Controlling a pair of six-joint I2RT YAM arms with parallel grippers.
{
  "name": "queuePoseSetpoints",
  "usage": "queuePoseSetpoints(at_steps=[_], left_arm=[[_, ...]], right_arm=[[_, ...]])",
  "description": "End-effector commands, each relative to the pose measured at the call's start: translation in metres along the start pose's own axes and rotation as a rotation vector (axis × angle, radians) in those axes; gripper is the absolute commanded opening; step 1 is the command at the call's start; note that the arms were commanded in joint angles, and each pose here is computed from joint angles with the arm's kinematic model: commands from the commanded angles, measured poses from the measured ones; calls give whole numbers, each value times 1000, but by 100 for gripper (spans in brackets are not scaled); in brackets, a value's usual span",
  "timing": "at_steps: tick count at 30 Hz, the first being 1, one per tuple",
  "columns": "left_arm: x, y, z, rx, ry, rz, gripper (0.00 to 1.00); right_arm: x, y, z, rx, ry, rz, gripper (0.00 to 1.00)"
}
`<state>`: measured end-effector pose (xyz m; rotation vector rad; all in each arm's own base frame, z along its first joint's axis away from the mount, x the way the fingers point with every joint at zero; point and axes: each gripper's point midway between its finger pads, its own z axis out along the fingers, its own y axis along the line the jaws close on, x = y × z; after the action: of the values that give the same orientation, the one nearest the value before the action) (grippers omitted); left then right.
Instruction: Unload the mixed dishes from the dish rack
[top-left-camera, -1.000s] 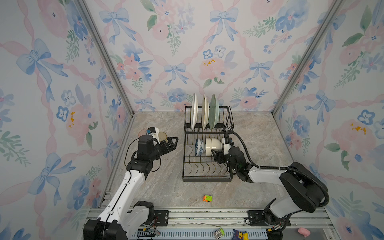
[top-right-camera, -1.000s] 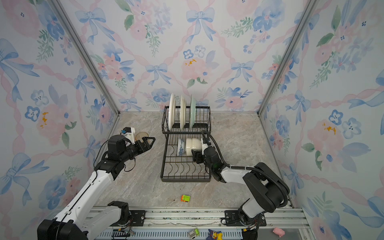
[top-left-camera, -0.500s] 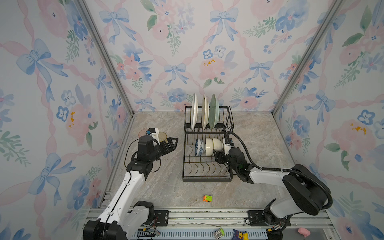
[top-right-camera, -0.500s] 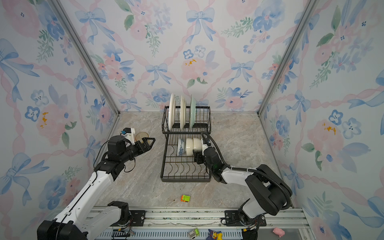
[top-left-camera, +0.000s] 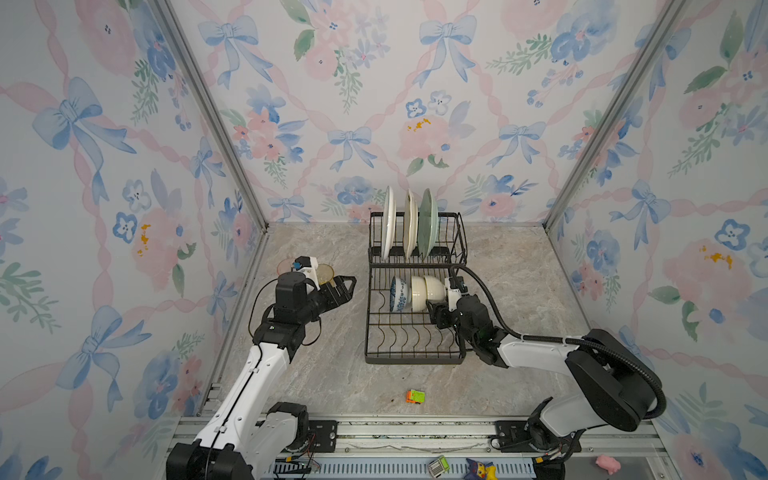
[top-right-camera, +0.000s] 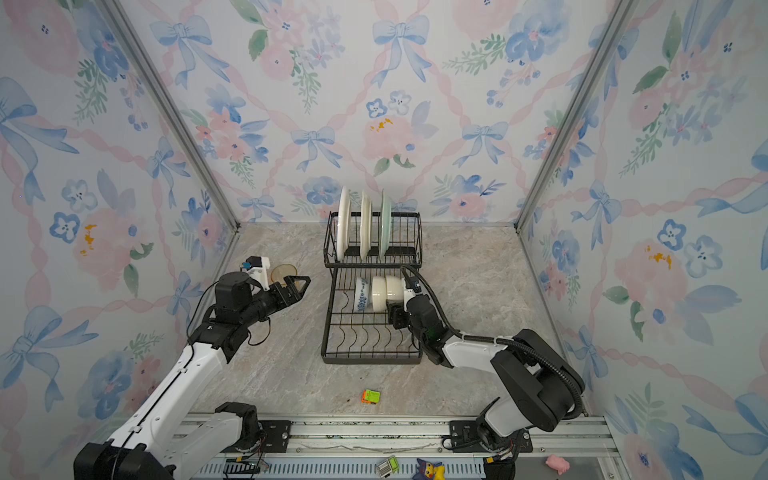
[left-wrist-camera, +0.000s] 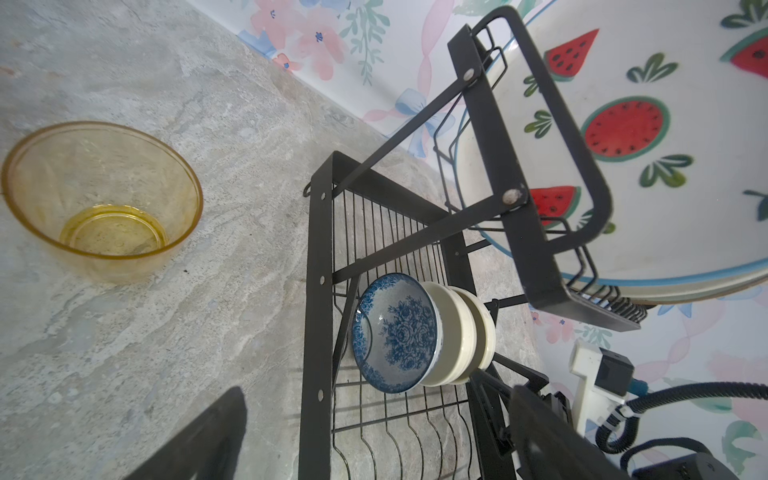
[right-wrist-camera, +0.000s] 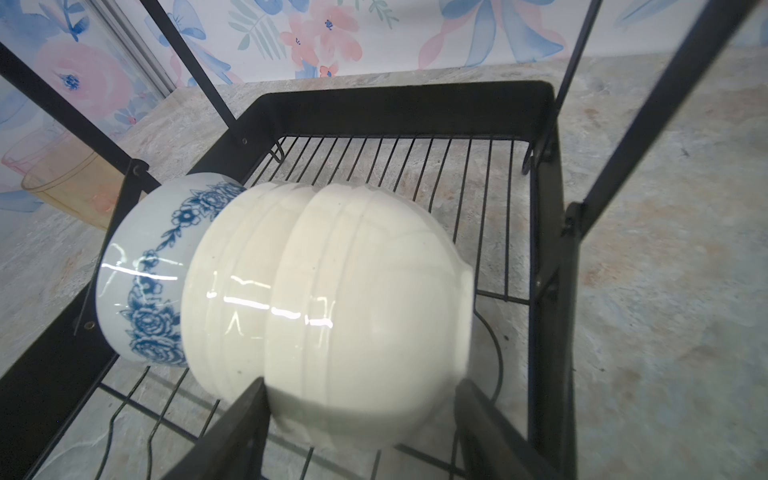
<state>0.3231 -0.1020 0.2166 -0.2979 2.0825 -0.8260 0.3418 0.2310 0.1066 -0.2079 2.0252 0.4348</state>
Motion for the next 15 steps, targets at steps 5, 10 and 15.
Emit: queuePoseSetpoints(at_steps=[5, 10, 15], left_arm=[[5, 1, 1, 1, 8, -2, 98], [4, 0, 1, 1, 9, 0, 98], [5, 1, 1, 0, 10, 1, 98]], right_arm=[[6, -23, -10, 149, 34, -91, 70], [0, -24, -14, 176, 19, -110, 70], [0, -23, -13, 179, 22, -124, 70]])
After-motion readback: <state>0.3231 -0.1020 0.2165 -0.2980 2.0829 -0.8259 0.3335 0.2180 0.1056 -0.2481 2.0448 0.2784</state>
